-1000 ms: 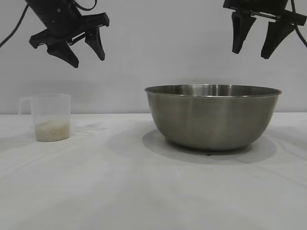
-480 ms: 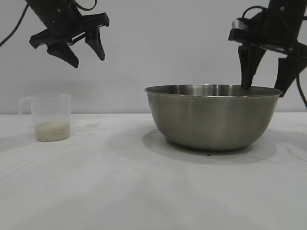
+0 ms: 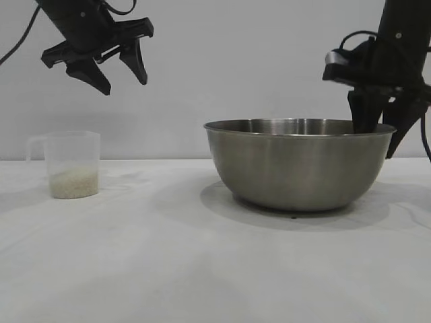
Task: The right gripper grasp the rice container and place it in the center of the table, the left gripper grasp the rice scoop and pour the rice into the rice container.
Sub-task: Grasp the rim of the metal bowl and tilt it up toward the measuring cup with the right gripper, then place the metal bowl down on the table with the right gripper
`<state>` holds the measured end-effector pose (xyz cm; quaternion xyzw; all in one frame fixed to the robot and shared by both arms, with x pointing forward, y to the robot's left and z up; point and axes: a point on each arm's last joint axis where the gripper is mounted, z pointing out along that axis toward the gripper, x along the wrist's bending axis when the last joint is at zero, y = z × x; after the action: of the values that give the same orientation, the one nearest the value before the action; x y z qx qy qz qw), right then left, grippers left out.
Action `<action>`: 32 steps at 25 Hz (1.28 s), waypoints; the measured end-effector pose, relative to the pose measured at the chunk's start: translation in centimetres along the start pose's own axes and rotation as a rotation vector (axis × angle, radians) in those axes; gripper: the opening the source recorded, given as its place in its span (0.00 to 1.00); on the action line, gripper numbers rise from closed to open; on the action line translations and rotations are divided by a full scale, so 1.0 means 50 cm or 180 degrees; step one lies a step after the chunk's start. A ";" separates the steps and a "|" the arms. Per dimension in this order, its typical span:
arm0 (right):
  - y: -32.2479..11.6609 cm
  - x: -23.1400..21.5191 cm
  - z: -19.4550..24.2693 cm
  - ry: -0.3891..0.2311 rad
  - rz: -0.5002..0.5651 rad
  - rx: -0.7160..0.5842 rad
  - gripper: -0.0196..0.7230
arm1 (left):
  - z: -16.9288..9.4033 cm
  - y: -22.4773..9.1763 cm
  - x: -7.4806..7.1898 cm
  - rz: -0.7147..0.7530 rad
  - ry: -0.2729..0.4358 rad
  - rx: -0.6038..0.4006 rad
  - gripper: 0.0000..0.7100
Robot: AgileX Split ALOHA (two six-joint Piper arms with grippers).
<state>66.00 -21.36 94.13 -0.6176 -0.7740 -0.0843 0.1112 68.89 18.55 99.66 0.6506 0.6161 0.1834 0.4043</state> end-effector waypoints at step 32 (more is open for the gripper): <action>0.023 0.127 0.062 0.0619 -0.0394 -0.0082 0.20 | 0.000 -0.001 -0.002 -0.0003 -0.0009 0.0009 0.62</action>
<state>65.55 -14.33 92.91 -0.5589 -0.7951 -0.1605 0.1725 68.85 18.44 99.64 0.6512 0.6161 0.1815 0.4043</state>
